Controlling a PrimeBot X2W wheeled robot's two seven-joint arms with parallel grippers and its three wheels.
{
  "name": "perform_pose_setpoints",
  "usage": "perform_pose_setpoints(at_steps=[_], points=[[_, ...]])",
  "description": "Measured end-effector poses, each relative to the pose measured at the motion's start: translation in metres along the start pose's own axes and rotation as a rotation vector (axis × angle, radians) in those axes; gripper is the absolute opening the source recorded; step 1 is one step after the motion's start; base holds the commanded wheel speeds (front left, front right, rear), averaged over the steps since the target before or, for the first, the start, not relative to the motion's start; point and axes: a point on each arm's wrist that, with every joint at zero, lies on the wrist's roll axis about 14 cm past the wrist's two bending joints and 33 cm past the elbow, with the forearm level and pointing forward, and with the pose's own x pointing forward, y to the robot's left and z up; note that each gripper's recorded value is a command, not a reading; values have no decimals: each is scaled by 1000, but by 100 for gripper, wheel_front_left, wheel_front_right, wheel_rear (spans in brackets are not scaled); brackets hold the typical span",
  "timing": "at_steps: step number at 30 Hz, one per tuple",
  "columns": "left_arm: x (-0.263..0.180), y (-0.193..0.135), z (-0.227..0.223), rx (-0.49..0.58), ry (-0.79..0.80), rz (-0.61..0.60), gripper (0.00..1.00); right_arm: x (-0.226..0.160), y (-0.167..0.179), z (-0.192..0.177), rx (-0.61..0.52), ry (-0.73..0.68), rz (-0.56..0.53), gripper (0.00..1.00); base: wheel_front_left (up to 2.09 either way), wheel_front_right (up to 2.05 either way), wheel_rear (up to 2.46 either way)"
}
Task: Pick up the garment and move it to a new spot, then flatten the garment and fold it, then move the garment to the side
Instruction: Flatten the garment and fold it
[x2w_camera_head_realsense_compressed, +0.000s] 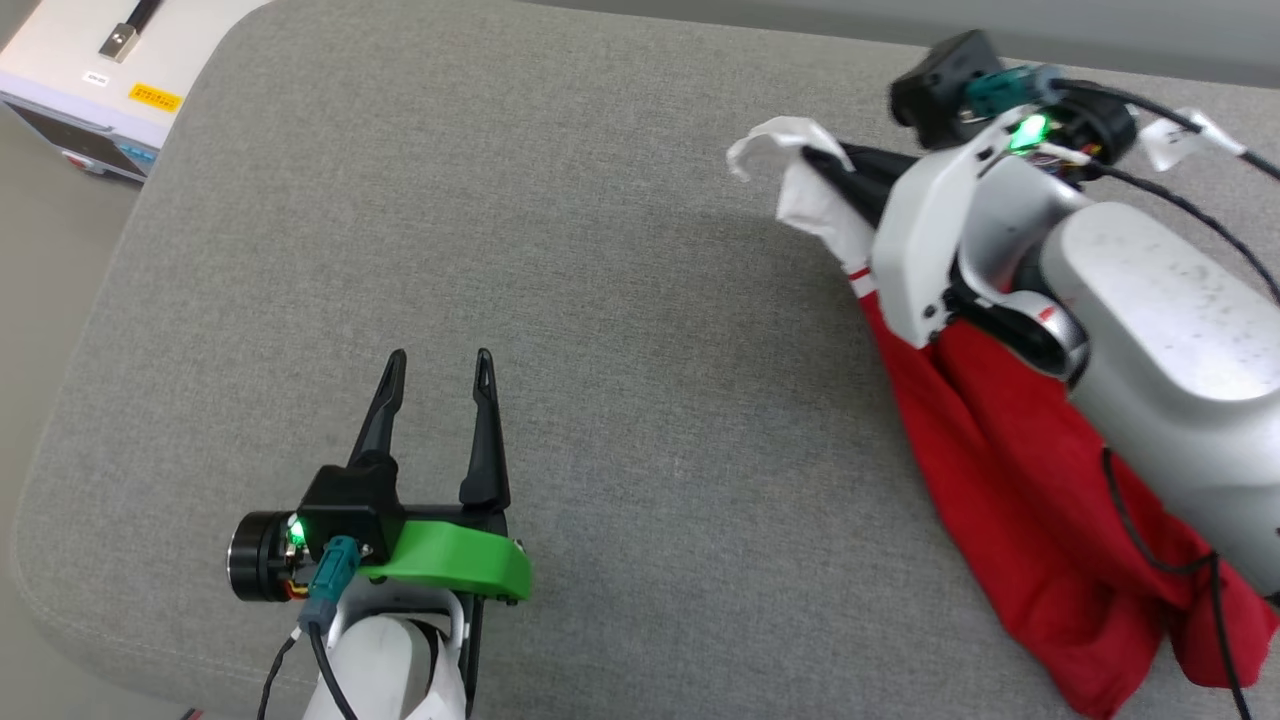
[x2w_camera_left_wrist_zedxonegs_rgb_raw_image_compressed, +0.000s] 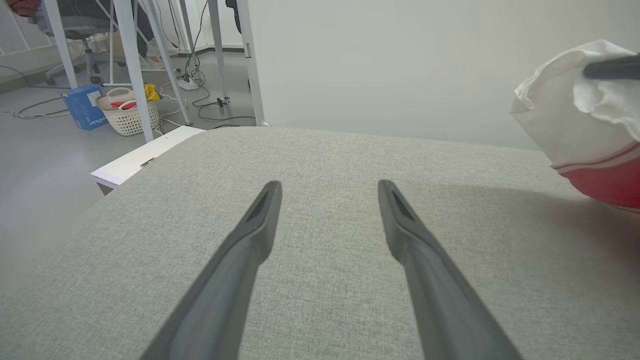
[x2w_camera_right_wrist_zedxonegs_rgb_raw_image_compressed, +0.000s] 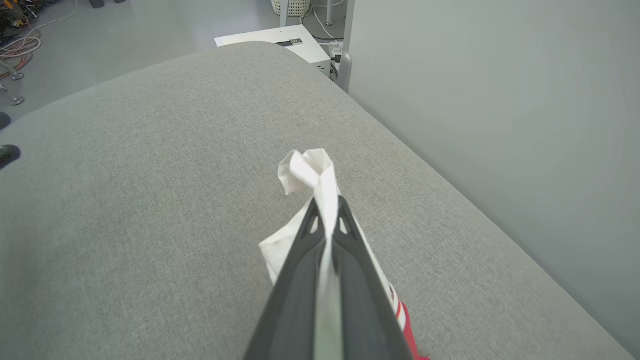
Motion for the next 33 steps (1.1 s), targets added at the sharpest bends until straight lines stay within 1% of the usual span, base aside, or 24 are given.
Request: perform_pose_setpoints(at_steps=[3,6,9,11,14,16,18,20,24,25,26,29,31,33], points=[[-1,5,0,4,2,15,100,17,35,4,-25,-16,87,0,0,0,0],[-2,10,0,8,2,30,100,28,71,-1,-53,-8,175,0,0,0,0],[-3,14,0,12,3,45,100,34,106,-19,-72,31,264,0,0,0,0],[-3,16,0,11,3,51,100,34,123,-37,-67,78,307,0,0,0,0],[-3,17,0,10,5,57,100,28,140,-76,-29,176,342,0,0,0,0],[-3,18,-1,10,8,60,100,20,149,-109,19,265,356,0,0,0,0],[-3,18,-3,11,11,60,100,11,156,-134,38,343,366,0,0,0,0],[-3,19,-4,11,14,61,100,6,163,-145,26,374,378,0,0,0,0],[-2,18,-6,10,19,62,100,3,172,-142,43,357,391,0,0,0,0],[-1,18,-6,9,19,60,100,3,173,-140,47,339,389,26,0,0,0],[-1,17,-6,8,20,58,100,3,173,-137,48,317,386,100,0,0,0],[-2,17,-2,7,9,59,100,4,171,-121,51,223,371,100,0,0,0],[-3,18,2,11,-2,61,100,4,168,-105,60,140,356,100,0,0,0],[-4,20,6,13,-15,61,100,4,158,-83,75,35,321,100,0,0,0]])
